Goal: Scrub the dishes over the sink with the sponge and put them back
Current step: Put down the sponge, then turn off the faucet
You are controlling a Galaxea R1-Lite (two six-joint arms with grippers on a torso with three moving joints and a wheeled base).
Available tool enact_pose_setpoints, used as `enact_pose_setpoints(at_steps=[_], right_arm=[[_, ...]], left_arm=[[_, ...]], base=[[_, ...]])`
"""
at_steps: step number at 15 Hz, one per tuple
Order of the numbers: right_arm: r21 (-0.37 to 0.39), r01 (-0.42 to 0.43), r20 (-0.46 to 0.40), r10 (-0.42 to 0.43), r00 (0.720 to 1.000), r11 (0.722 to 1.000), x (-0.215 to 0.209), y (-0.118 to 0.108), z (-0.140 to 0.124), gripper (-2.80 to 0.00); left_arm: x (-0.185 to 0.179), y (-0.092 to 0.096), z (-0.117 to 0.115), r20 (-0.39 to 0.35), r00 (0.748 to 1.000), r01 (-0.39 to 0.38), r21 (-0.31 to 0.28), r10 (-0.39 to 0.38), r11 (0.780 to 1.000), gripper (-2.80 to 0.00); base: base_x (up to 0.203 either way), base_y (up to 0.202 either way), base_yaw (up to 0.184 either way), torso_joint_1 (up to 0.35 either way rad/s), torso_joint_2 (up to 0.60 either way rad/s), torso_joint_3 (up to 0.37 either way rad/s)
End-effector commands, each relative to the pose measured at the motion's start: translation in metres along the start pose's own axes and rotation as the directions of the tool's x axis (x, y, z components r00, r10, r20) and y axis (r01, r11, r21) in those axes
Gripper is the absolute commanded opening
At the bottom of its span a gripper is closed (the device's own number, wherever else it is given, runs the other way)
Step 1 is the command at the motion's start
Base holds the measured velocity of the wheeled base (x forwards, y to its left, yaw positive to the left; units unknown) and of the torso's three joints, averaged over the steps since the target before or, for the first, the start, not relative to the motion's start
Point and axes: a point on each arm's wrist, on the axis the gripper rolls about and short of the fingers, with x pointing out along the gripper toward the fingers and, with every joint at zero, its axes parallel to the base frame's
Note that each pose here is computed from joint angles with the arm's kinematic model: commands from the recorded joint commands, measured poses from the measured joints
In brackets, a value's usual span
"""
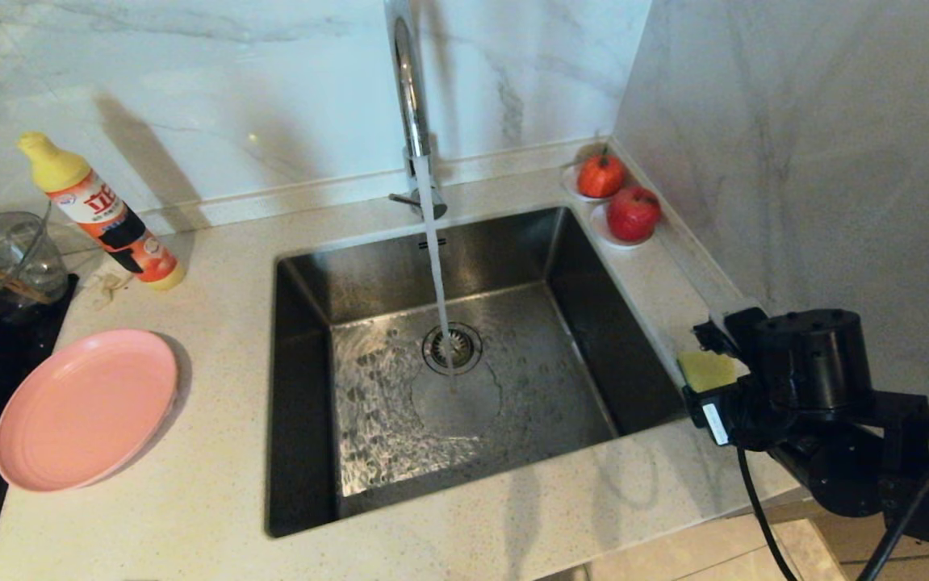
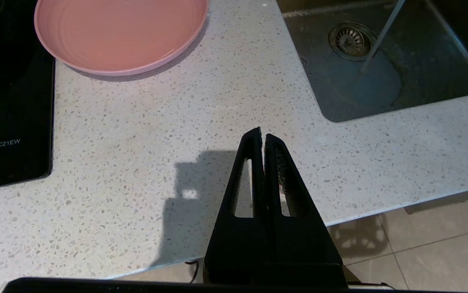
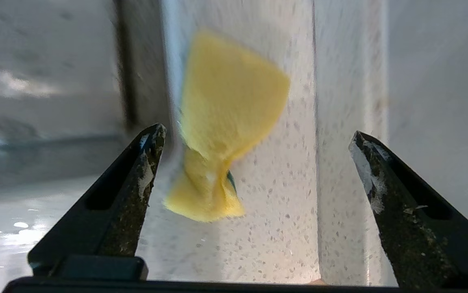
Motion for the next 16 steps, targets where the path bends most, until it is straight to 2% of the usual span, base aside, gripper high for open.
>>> enact_pose_setpoints(at_steps=[1, 3, 4, 9, 11, 13, 16], right_arm=[[0.026, -0.022, 0.059, 0.021, 0.998, 0.999, -0.015, -0.002, 0.012, 0.00], [0.035, -0.047, 0.091, 0.044, 0.995, 0.998, -0.026, 0.000, 0.016, 0.00], [0.044, -0.053, 0.109, 0.048, 0.993, 0.998, -0.031, -0.002, 0.020, -2.80], [0.137, -0.068, 0.210, 0.038, 0.977, 0.988, -0.050, -0.022, 0.038, -2.80], [0.162, -0.136, 0.276, 0.087, 0.957, 0.978, -0.065, -0.031, 0.045, -2.80], [0.198, -0.219, 0.339, 0.143, 0.930, 0.955, -0.084, -0.035, 0.050, -2.80], [0.213, -0.291, 0.401, 0.189, 0.896, 0.933, -0.107, -0.045, 0.046, -2.80]], left_arm=[[0.000, 0.000, 0.000, 0.002, 1.000, -0.001, 0.000, 0.001, 1.000, -2.80], [0.000, 0.000, 0.000, 0.002, 1.000, 0.000, 0.000, 0.000, 1.000, -2.80], [0.000, 0.000, 0.000, 0.002, 1.000, 0.001, 0.000, -0.001, 1.000, -2.80], [0.000, 0.000, 0.000, 0.002, 1.000, -0.001, 0.000, 0.001, 1.000, -2.80], [0.000, 0.000, 0.000, 0.002, 1.000, 0.000, 0.000, 0.000, 1.000, -2.80], [0.000, 0.000, 0.000, 0.002, 1.000, 0.000, 0.000, 0.000, 1.000, -2.80], [0.000, 0.000, 0.000, 0.002, 1.000, 0.001, 0.000, -0.001, 1.000, -2.80]], base=[[0.000, 0.000, 0.000, 0.000, 0.00, 0.000], [0.000, 0.000, 0.000, 0.000, 0.00, 0.000], [0.000, 0.000, 0.000, 0.000, 0.00, 0.000], [0.000, 0.000, 0.000, 0.000, 0.00, 0.000], [0.000, 0.000, 0.000, 0.000, 0.00, 0.000], [0.000, 0.000, 0.000, 0.000, 0.00, 0.000], [0.000, 0.000, 0.000, 0.000, 0.00, 0.000]])
